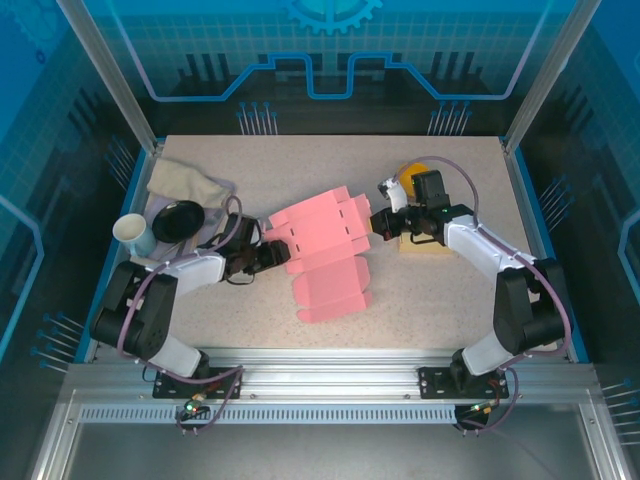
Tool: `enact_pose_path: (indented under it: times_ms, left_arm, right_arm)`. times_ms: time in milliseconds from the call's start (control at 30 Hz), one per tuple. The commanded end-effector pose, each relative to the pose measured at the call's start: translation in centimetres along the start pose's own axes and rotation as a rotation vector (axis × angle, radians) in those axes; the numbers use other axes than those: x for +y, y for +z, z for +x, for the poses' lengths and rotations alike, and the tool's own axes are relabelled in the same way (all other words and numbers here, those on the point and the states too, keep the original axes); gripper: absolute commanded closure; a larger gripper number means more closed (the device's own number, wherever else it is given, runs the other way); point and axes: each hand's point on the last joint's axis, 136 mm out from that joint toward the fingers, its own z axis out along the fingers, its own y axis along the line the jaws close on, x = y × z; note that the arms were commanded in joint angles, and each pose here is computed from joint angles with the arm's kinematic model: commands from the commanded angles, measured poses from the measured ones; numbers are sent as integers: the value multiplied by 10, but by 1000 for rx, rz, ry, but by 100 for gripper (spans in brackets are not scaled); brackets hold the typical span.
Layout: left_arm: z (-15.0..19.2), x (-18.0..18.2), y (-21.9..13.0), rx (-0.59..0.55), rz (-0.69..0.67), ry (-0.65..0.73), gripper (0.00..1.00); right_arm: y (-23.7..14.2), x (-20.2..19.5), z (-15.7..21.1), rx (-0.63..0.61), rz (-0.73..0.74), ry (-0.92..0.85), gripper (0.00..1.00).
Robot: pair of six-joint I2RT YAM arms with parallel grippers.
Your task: Fold the paper box
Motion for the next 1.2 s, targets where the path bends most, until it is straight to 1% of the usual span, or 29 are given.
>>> enact_pose_path:
  times_ms: [0, 67, 100, 167, 200, 233, 300, 333, 367, 400, 433, 467, 500, 567, 700, 767, 833, 933, 1133, 1167]
  left_arm:
    - [-35, -21, -2, -102, 39, 111, 63]
    - [-46, -31, -5, -139, 66, 157, 92]
    - [-50, -39, -9, -161, 91, 178, 100]
    - [-57, -54, -23, -222, 115, 231, 100]
    - [-58, -63, -34, -263, 103, 282, 100]
    - [-58, -69, -42, -293, 77, 335, 100]
    - [-51, -84, -56, -319, 36, 459, 100]
    - [-49, -90, -61, -334, 26, 500, 100]
    - [-46, -94, -65, -347, 19, 536, 100]
    - [-44, -98, -68, -364, 21, 567, 100]
    - [-41, -100, -70, -376, 21, 593, 100]
    - [-39, -103, -73, -394, 20, 626, 100]
    - [-37, -105, -74, -405, 15, 653, 100]
    - [-35, -109, -78, -423, 9, 693, 100]
    - [-28, -119, -83, -458, 14, 775, 100]
    - [-25, -120, -84, -467, 5, 803, 100]
    - [-24, -122, -85, -474, 2, 818, 100]
    - [-20, -125, -87, -481, 12, 832, 100]
    - [-17, -125, -87, -492, 13, 846, 100]
    - [-17, -126, -88, -499, 17, 844, 100]
  right_arm:
    - [-1, 3, -11, -31, -46, -34, 100]
    - [-5, 1, -17, -45, -21, -45, 99]
    - [-9, -3, -23, -60, 18, -57, 93]
    - [-20, -8, -39, -92, 92, -96, 86]
    - [-30, -10, -51, -110, 140, -141, 81]
    - [-39, -12, -63, -126, 188, -197, 72]
    - [-60, -9, -90, -176, 266, -379, 51]
    - [-67, -4, -100, -200, 271, -468, 45]
    - [-70, 5, -107, -209, 241, -588, 42]
    - [-71, 17, -108, -201, 195, -760, 39]
    - [-70, 25, -108, -194, 160, -849, 37]
    - [-68, 34, -105, -177, 101, -981, 37]
    - [-65, 41, -103, -160, 55, -1068, 36]
    - [-62, 46, -103, -132, -4, -1155, 35]
    - [-50, 47, -101, -74, -103, -1270, 37]
    - [-44, 44, -105, -71, -104, -1309, 38]
    - [-39, 42, -104, -52, -115, -1341, 42]
    - [-30, 33, -101, -1, -109, -1374, 43]
    - [-13, 13, -94, 97, -113, -1365, 43]
    - [-10, 9, -93, 111, -106, -1361, 45]
